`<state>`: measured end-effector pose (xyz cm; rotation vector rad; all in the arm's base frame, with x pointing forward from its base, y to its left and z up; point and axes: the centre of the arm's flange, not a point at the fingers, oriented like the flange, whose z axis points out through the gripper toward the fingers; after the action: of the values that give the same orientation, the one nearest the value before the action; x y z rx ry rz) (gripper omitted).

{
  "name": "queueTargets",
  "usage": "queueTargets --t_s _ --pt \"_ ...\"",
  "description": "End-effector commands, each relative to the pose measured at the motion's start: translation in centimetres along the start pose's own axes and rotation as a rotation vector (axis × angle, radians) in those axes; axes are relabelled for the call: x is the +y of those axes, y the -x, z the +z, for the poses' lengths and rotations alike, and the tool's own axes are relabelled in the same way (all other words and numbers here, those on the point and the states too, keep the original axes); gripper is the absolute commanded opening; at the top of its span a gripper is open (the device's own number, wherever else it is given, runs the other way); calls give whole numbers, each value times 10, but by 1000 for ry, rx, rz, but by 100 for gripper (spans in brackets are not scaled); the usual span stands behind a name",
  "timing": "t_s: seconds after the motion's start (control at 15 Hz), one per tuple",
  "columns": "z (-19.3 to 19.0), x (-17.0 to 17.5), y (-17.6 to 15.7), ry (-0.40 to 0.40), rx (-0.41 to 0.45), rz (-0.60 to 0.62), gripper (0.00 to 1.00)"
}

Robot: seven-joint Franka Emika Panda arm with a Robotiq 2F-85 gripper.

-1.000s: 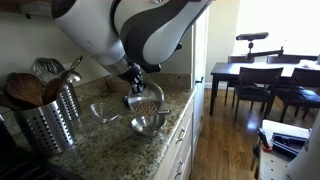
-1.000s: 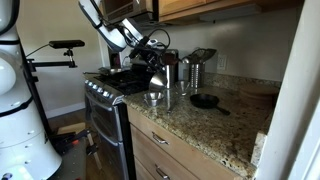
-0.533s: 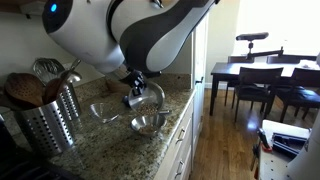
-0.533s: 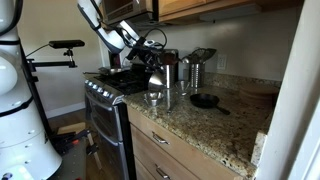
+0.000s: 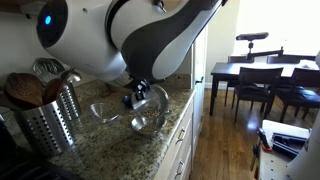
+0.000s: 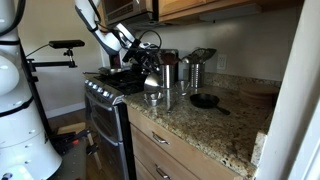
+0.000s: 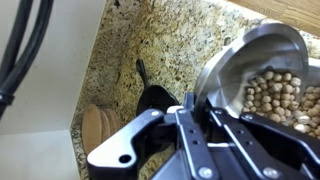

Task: Pour the contents of the silver bowl into the other silver bowl

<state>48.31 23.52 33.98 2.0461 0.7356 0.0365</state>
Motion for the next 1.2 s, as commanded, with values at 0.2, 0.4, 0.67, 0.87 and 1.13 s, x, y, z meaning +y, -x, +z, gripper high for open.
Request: queueTargets --t_s 0.2,0.4,0.67,0.87,1.13 --pt "-13 -14 16 129 -18 34 8" --pt "-19 -18 18 153 -18 38 8" --pt "-27 -25 21 173 -13 45 8" --pt "-30 -28 21 190 -8 52 8" --pt "-27 -26 22 211 -6 76 8"
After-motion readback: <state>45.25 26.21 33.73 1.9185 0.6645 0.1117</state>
